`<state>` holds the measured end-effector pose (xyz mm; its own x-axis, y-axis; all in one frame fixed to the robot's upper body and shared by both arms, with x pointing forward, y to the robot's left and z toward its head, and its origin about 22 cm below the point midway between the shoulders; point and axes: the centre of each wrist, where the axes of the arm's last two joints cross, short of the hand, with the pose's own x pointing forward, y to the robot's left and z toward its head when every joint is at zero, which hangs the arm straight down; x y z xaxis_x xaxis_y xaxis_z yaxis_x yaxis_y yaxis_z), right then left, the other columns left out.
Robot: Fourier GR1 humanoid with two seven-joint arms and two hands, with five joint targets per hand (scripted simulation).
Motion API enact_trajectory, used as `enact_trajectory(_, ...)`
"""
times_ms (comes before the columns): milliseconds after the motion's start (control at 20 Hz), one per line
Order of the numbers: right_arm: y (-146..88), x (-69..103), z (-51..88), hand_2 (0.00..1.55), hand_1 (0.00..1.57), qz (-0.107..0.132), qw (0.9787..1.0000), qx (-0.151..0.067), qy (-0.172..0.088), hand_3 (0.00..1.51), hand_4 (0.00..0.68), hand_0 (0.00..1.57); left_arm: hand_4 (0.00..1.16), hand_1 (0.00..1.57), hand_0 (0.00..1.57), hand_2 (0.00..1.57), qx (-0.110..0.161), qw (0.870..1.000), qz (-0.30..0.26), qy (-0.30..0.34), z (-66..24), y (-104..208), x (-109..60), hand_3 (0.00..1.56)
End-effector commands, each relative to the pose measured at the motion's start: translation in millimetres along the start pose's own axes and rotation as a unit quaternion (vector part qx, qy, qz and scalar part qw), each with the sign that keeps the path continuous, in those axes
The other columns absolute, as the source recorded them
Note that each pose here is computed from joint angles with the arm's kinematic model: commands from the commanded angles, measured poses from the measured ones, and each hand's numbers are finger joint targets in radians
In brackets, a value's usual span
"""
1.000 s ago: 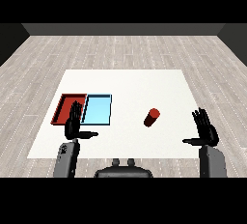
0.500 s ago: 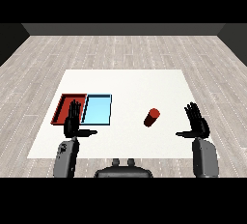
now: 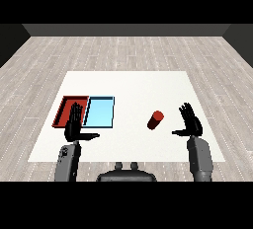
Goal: Pick the red can and put it in the red box
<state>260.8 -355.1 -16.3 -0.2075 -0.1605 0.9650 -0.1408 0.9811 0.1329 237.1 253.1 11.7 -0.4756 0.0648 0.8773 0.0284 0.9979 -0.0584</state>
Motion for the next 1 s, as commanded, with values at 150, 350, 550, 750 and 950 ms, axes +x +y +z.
enact_trajectory(150,22,-12.5,-18.4,0.00,0.00,-0.019,0.9997,0.000,0.015,0.00,0.000,0.00,0.00,0.00,0.00,0.00,0.005,1.000,-0.008,-0.003,-14.0,-13,-8.4,0.00)
enact_trajectory(350,45,-42.3,6.0,0.00,0.00,-0.033,0.9992,-0.004,0.021,0.00,0.000,0.00,0.00,0.00,0.00,0.00,0.000,1.000,-0.007,0.003,-1.1,6,11.7,0.00)
enact_trajectory(550,39,-36.5,-6.4,0.00,0.00,-0.043,0.9988,0.003,0.026,0.00,0.000,0.00,0.00,0.00,0.00,0.00,-0.002,1.000,0.001,0.003,-2.0,-7,3.3,0.00)
enact_trajectory(750,43,-42.4,-8.0,0.00,0.00,-0.062,0.9976,-0.001,0.032,0.00,0.000,0.00,0.00,0.00,0.00,0.00,-0.005,1.000,0.006,-0.007,10.2,-5,3.3,0.00)
enact_trajectory(950,53,-54.3,-24.8,0.00,0.00,-0.065,0.9974,-0.001,0.030,0.00,0.000,0.00,0.00,0.00,0.00,0.00,0.007,1.000,0.013,0.002,-1.4,4,3.7,0.00)
